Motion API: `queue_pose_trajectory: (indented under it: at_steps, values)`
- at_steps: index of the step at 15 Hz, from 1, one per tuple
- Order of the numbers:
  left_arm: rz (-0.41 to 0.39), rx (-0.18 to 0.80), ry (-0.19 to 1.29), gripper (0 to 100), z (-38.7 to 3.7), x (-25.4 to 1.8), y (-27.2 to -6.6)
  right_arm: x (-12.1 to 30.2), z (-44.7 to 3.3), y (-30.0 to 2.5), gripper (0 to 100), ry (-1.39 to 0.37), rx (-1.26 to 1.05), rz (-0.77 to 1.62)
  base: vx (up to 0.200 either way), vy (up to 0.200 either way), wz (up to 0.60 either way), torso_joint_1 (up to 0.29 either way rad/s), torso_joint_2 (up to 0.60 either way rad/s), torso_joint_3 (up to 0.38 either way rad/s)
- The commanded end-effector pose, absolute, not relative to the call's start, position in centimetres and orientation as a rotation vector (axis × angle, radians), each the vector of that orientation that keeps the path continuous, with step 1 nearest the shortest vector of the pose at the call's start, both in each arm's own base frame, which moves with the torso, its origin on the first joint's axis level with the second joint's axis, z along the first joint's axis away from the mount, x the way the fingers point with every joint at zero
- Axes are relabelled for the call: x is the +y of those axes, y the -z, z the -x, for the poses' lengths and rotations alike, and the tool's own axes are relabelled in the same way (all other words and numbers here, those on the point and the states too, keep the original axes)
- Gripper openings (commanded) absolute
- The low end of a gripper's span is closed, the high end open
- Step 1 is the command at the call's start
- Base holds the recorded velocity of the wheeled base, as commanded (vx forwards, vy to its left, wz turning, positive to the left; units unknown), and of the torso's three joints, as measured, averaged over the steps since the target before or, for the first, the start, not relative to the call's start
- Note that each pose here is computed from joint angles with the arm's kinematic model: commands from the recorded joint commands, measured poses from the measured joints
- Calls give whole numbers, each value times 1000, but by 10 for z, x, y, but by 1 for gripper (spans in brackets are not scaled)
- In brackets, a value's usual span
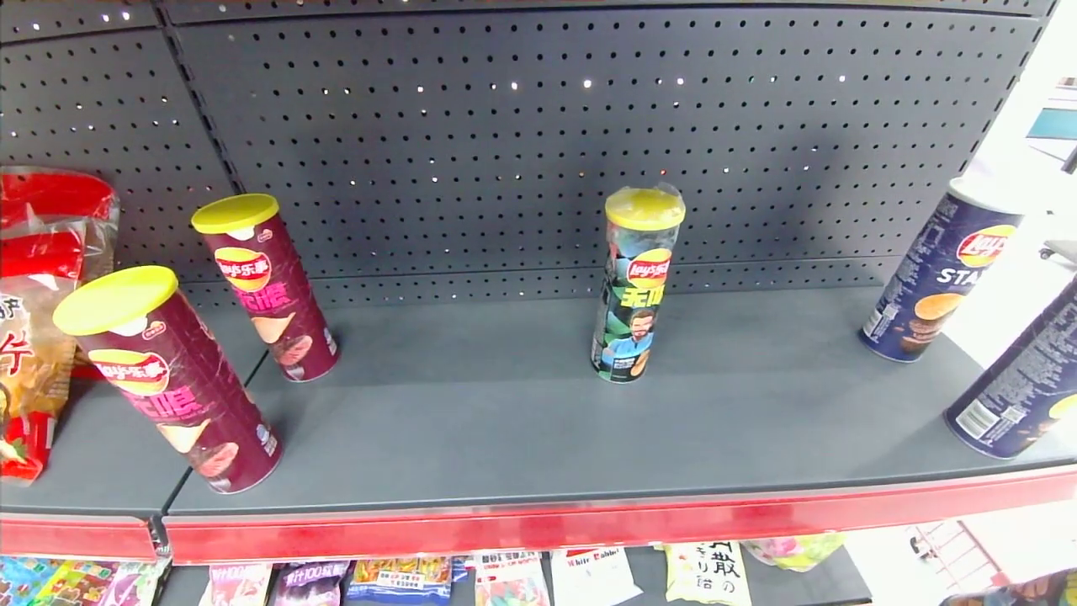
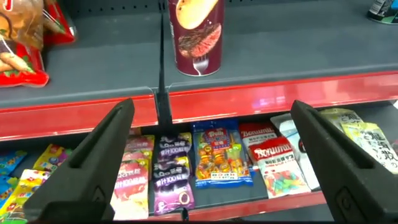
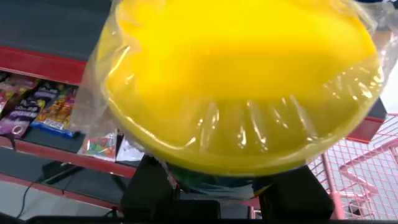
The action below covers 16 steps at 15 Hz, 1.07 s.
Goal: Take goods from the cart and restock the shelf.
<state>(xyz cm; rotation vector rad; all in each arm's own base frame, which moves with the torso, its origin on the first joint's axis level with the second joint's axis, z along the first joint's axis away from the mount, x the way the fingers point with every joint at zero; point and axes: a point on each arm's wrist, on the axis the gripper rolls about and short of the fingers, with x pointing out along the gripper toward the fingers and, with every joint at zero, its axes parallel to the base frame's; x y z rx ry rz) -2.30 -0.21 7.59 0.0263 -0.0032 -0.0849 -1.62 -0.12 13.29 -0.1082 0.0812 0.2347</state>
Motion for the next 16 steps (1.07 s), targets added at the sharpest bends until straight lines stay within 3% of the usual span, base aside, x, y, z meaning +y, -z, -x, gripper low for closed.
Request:
queue_pose_trajectory:
  at_steps: [1, 3, 5, 6, 7, 8, 9, 11, 13, 16]
  values:
    - [-28, -3, 84, 100, 23, -2, -76, -1, 15, -134, 0, -252, 91, 102, 0, 0, 0, 0, 0, 0]
    - [-17, -27, 95, 100, 24, -2, -81, 0, 13, -132, 0, -258, 107, 103, 0, 0, 0, 0, 0, 0]
    - [177, -103, 208, 100, -4, -4, -232, 0, 11, -131, 0, -264, 129, 104, 0, 0, 0, 0, 0, 0]
    - [170, -136, 266, 100, -6, -5, -255, 0, 12, -129, 0, -264, 130, 104, 0, 0, 0, 0, 0, 0]
    - [62, -121, 542, 100, -9, -10, -258, 0, 11, -129, 0, -272, 134, 103, 0, 0, 0, 0, 0, 0]
    - [-47, -65, 669, 100, -15, -14, -241, 0, 10, -129, 0, -275, 142, 103, 0, 0, 0, 0, 0, 0]
    - [-90, -16, 726, 100, -21, -16, -227, 1, 10, -129, 0, -275, 144, 103, 0, 0, 0, 0, 0, 0]
    - [-105, 20, 776, 100, -31, -18, -225, 1, 10, -128, 0, -276, 147, 103, 0, 0, 0, 0, 0, 0]
    - [-181, 37, 873, 100, -80, -31, -242, 0, 10, -127, 0, -272, 144, 103, 0, 0, 0, 0, 0, 0]
    - [-201, 65, 872, 100, -121, -56, -255, 0, 10, -126, 0, -274, 147, 103, 0, 0, 0, 0, 0, 0]
